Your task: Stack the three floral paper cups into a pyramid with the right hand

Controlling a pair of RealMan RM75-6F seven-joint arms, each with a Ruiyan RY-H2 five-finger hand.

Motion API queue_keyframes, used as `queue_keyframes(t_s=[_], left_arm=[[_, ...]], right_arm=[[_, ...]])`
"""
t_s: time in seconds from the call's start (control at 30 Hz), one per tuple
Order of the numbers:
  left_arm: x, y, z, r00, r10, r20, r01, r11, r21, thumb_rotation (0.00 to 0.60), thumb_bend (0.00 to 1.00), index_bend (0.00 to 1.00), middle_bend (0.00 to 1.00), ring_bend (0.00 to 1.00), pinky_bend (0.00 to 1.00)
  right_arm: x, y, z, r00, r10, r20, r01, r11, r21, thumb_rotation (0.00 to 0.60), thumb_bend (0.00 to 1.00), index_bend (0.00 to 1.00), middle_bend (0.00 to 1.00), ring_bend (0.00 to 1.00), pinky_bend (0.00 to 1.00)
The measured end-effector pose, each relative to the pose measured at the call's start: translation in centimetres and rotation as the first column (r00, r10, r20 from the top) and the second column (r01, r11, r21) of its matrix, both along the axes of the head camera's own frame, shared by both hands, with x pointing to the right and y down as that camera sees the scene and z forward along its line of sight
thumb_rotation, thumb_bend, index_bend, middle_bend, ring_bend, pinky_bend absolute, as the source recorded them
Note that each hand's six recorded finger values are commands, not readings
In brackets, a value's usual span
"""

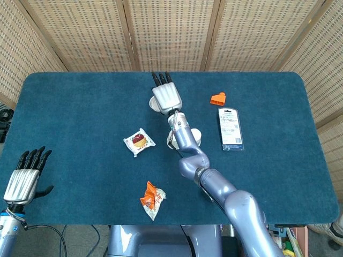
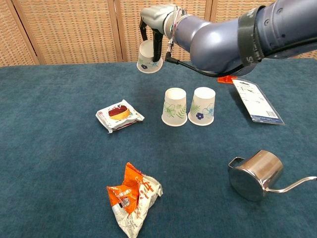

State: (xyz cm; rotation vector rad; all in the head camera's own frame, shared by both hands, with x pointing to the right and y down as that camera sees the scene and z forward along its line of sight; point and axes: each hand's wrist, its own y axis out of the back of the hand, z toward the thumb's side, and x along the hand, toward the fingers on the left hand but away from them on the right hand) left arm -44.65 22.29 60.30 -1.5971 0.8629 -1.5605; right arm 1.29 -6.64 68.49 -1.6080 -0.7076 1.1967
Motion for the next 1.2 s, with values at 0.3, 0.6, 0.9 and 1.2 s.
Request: queue_keyframes(t_s=[0.3, 0.6, 0.9, 1.2], left_arm=[[0.5, 0.3, -1.3, 0.999, 0.019, -0.032, -0.018, 0.999, 0.031, 0.600, 0.20, 0.00, 0.00, 0.00, 0.00], [0.8, 0.6, -1.8, 0.999, 0.035, -0.042, -0.033, 0.999, 0.038, 0.600, 0.20, 0.00, 0.00, 0.00, 0.00], [1.7, 1.0, -2.1, 0.997, 0.062, -0.045, -0.060, 0.997, 0.044, 0.600, 0.20, 0.00, 0.00, 0.00, 0.00], [1.9, 1.1, -2.1, 0.997, 0.067, -0.041, -0.065, 0.997, 0.043, 0.600, 0.20, 0.00, 0.00, 0.00, 0.00]], right_arm=[[0.3, 1.9, -4.9, 0.999, -0.024, 0.045, 0.023, 1.000, 0.007, 0.600, 0.04, 0.56, 0.08, 0.00, 0.00], [4.8, 4.9, -10.8, 1.000, 0.025, 0.011, -0.025, 0.999, -0.043, 0.600, 0.04, 0.56, 0.08, 0.00, 0.00], [9.9, 6.9, -10.3, 0.995, 0.063, -0.081, -0.069, 0.995, -0.071, 0.600, 0.04, 0.56, 0.08, 0.00, 0.00], [11.0, 7.6, -8.2, 0.994, 0.078, -0.081, -0.087, 0.989, -0.118, 0.600, 0.04, 0.56, 0.07, 0.00, 0.00]])
